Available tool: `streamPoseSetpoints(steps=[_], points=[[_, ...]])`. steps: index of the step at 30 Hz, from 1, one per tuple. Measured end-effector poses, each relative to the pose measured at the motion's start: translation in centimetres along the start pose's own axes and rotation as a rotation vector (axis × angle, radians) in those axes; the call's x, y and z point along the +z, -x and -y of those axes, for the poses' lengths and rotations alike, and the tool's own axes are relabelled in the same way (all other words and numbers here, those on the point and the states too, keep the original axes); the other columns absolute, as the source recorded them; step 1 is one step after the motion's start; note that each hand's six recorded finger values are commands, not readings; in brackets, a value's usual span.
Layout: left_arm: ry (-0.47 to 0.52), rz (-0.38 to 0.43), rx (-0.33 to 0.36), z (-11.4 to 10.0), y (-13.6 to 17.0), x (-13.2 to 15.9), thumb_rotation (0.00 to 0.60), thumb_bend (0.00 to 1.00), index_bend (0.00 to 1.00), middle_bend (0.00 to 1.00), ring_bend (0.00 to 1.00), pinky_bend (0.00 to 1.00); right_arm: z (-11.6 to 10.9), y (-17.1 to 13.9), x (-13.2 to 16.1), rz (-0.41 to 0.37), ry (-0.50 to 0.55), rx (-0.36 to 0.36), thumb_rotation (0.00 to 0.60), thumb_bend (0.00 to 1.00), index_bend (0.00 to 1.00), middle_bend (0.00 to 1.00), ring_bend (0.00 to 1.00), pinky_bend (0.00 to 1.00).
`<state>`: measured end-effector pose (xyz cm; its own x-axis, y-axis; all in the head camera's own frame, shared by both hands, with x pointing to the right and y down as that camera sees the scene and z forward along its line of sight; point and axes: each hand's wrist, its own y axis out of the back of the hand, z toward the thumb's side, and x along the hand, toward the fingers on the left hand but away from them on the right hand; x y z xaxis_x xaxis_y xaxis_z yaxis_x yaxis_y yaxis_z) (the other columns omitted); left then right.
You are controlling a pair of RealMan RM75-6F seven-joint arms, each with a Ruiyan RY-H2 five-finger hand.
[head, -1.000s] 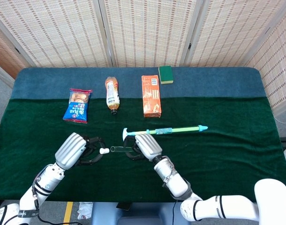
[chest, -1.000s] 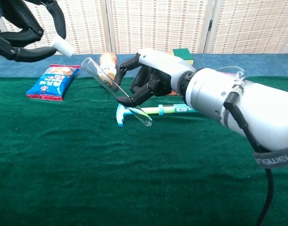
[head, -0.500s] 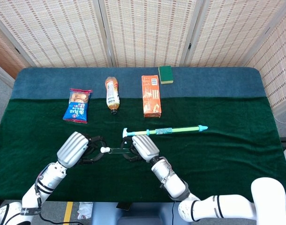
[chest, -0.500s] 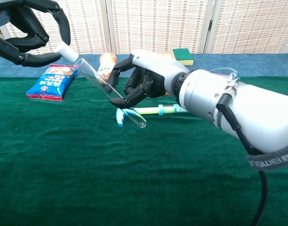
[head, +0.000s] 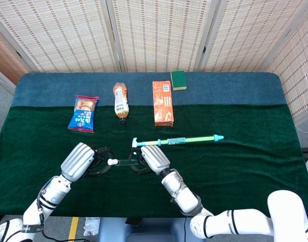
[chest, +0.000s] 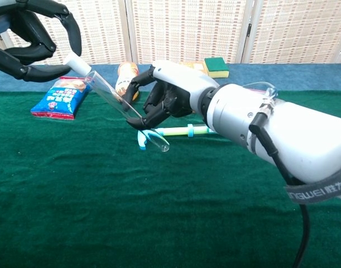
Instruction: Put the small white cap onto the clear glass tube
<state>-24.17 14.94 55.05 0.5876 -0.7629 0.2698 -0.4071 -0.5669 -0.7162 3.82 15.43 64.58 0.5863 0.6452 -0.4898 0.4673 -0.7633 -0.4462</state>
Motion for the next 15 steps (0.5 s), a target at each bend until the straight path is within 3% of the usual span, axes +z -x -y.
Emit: streamPoseSetpoints(steps=[15], points=[[-0.001,-0.003,-0.01,0.31,0.05,0.02,0.6,0.52,0.54,1.0,0.91,0.8,0.12,0.23,0.26,-0.001,0.013,-0.013,0.6,0.55,0.97,1.0,1.0,1.0]])
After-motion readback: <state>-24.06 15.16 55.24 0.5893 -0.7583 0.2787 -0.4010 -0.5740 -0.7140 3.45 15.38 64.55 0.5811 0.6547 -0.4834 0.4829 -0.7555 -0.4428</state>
